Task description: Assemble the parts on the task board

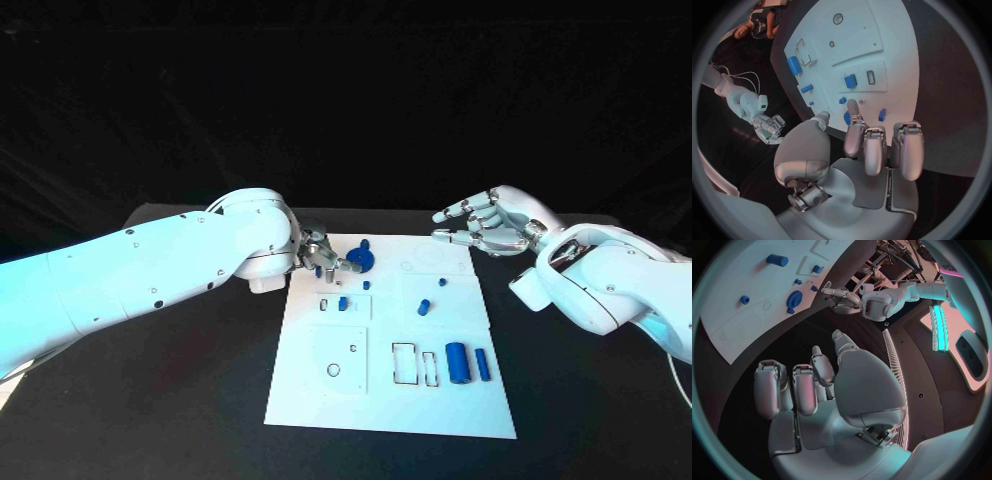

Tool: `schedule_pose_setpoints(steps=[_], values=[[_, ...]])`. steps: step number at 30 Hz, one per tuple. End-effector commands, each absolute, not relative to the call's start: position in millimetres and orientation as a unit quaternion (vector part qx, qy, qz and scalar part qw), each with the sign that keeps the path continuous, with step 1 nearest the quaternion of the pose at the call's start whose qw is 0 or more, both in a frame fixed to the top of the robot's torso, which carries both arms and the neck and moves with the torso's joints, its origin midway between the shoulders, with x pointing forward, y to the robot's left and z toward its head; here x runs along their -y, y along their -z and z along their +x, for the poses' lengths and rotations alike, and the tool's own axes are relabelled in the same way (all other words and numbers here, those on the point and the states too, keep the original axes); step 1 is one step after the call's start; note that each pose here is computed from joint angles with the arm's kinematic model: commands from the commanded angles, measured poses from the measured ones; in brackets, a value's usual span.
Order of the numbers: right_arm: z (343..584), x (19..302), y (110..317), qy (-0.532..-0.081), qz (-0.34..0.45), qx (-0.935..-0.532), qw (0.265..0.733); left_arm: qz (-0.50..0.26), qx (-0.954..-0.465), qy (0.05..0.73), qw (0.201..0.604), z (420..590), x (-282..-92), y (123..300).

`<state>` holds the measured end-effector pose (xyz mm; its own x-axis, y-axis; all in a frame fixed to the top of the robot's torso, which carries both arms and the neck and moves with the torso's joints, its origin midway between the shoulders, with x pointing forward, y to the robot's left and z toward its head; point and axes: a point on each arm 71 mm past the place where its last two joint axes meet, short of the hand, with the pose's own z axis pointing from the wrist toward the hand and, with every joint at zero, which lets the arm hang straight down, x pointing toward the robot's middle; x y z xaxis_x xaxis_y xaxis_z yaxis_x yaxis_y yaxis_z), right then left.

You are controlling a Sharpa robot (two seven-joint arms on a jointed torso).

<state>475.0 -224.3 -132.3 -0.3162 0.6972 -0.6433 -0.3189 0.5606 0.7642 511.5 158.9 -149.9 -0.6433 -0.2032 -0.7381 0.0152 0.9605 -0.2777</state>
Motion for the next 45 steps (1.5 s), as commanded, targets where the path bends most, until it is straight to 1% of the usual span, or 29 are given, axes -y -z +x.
schedule_pose_setpoints(steps=[1,8,13,22,32,45], values=[[475,223,134,-0.448,0.134,-0.681,0.563,-0.059,-0.908,0.095,0.404,516.9,-167.1,148.1],[475,222,134,-0.448,0.134,-0.681,0.563,-0.077,-0.905,0.081,0.411,539.6,-174.7,142.0],[476,221,134,-0.449,0.134,-0.681,0.562,-0.076,-0.905,0.067,0.414,553.0,-178.1,141.6],[476,220,135,-0.45,0.133,-0.681,0.562,-0.069,-0.913,0.034,0.4,568.5,-181.6,147.2],[476,219,135,-0.45,0.133,-0.681,0.562,-0.067,-0.916,0.021,0.395,576.3,-181.7,152.1],[476,218,135,-0.451,0.132,-0.682,0.561,-0.053,-0.925,0.028,0.375,574.5,-176.9,158.1]])
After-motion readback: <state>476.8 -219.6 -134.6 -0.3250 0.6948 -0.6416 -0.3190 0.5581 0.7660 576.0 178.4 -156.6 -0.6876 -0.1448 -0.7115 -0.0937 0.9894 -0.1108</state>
